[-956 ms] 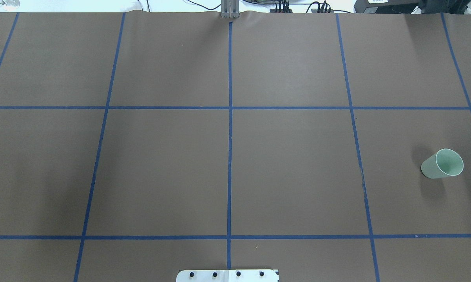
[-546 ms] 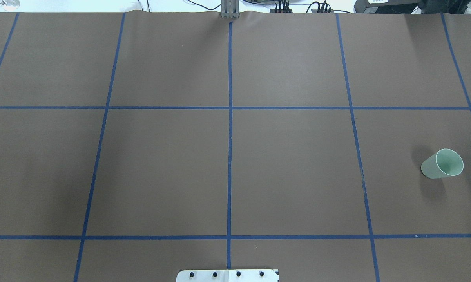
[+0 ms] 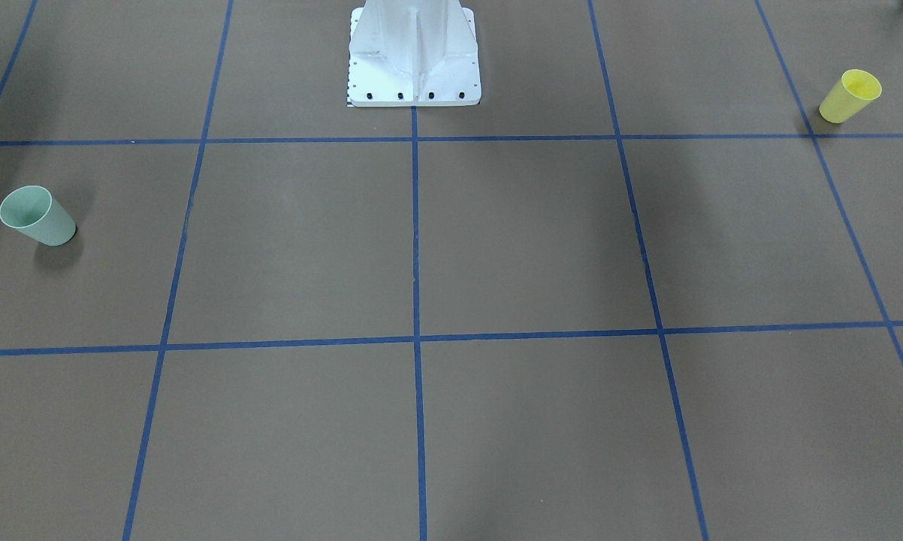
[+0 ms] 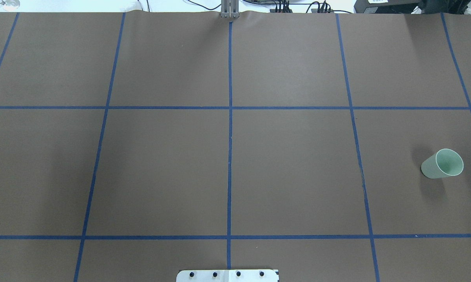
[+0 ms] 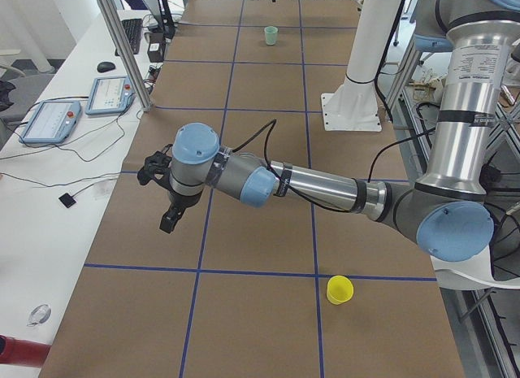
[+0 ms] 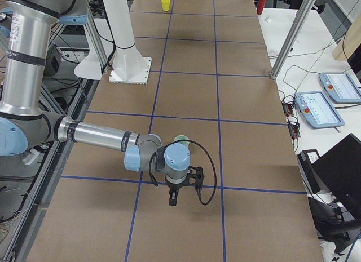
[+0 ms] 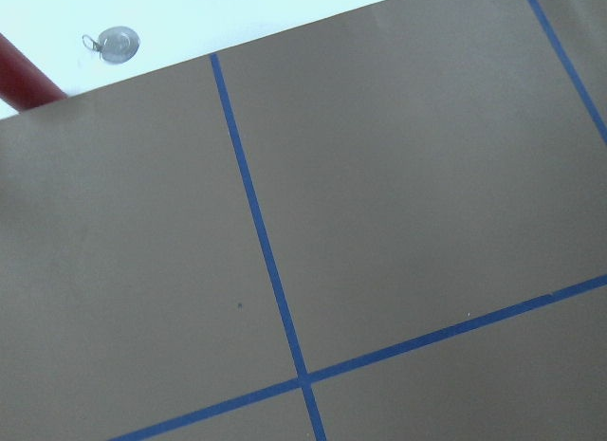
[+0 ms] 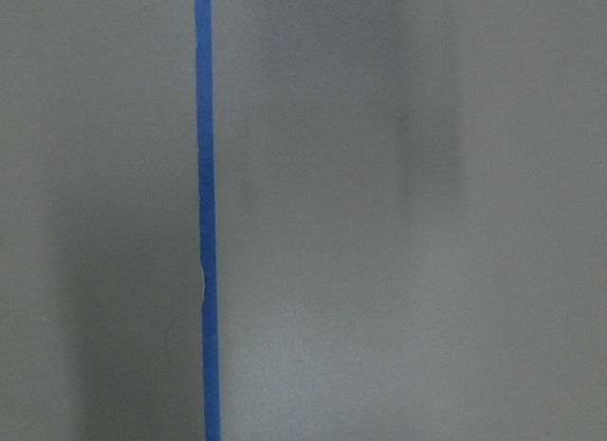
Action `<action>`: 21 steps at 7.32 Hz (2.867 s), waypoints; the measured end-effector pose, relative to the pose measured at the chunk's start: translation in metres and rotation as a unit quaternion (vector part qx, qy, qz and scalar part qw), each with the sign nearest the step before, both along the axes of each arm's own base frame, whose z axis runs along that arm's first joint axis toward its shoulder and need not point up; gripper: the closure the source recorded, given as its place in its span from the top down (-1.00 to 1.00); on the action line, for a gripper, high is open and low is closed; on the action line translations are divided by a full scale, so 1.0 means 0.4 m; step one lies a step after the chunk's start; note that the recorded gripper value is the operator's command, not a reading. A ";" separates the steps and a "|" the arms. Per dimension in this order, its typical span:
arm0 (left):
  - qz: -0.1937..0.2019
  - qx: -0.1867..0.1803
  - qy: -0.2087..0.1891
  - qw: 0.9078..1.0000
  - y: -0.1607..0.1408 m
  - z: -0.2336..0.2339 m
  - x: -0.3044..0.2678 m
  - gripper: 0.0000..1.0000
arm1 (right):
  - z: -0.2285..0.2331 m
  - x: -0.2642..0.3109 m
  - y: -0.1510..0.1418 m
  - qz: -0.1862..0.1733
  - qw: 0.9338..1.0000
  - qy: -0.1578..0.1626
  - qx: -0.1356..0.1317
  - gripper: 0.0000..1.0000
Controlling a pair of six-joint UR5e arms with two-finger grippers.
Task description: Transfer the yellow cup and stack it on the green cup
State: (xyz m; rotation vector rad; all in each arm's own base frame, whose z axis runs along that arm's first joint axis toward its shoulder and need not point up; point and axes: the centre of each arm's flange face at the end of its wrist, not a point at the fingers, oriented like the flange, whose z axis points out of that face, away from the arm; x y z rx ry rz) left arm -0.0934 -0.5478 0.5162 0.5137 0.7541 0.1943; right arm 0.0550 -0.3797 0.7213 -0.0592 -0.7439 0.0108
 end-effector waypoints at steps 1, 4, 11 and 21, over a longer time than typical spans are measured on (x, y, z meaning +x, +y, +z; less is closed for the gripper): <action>-0.012 0.008 -0.006 1.000 0.013 -0.018 -0.004 1.00 | 0.009 0.000 0.008 0.000 1.000 0.000 -0.004 1.00; -0.186 -0.056 -0.083 0.977 0.104 -0.012 -0.064 1.00 | 0.027 0.001 0.031 0.000 1.000 0.000 -0.013 1.00; -0.576 -0.209 -0.166 0.773 0.219 0.154 -0.088 1.00 | 0.035 0.001 0.042 0.001 1.000 -0.001 -0.011 1.00; -0.720 -0.402 -0.413 0.388 0.353 0.453 0.334 1.00 | 0.060 0.001 0.055 0.001 1.000 0.000 -0.017 1.00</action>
